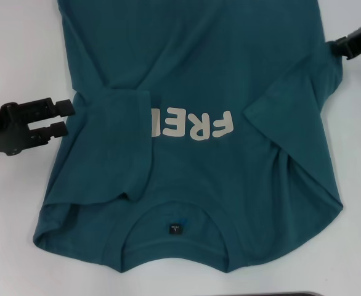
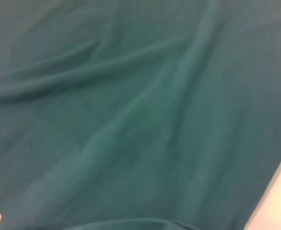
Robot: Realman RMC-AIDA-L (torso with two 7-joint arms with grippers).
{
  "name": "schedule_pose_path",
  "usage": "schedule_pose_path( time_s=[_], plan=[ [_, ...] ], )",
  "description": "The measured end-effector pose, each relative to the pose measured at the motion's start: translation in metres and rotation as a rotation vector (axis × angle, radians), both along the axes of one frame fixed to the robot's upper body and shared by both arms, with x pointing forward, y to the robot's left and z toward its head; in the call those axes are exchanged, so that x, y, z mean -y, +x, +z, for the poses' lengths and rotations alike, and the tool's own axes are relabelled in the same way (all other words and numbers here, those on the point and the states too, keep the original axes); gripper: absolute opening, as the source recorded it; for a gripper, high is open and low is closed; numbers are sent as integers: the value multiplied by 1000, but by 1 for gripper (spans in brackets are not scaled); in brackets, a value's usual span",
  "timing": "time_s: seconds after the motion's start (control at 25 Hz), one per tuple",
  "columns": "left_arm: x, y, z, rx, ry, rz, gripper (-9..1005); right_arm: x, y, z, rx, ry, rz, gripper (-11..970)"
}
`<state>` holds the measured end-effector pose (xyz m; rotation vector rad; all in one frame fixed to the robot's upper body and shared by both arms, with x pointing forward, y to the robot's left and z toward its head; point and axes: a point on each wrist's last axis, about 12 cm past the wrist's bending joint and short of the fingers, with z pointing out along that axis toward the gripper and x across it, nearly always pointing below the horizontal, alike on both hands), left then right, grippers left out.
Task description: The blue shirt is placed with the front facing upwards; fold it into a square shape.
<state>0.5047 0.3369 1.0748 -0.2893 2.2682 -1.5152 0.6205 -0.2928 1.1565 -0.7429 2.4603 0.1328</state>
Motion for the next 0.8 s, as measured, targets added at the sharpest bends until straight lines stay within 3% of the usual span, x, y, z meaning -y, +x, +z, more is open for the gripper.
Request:
schedule_pose_path(
  time_s=[0.44,0.8],
  plan=[
    [0,0,0,-1,0,1,688,-8,4,-17,-56,-90,-12,60],
    [1,1,1,1,0,0,688,-4,14,-13,-23,-124,-94,72]
  ],
)
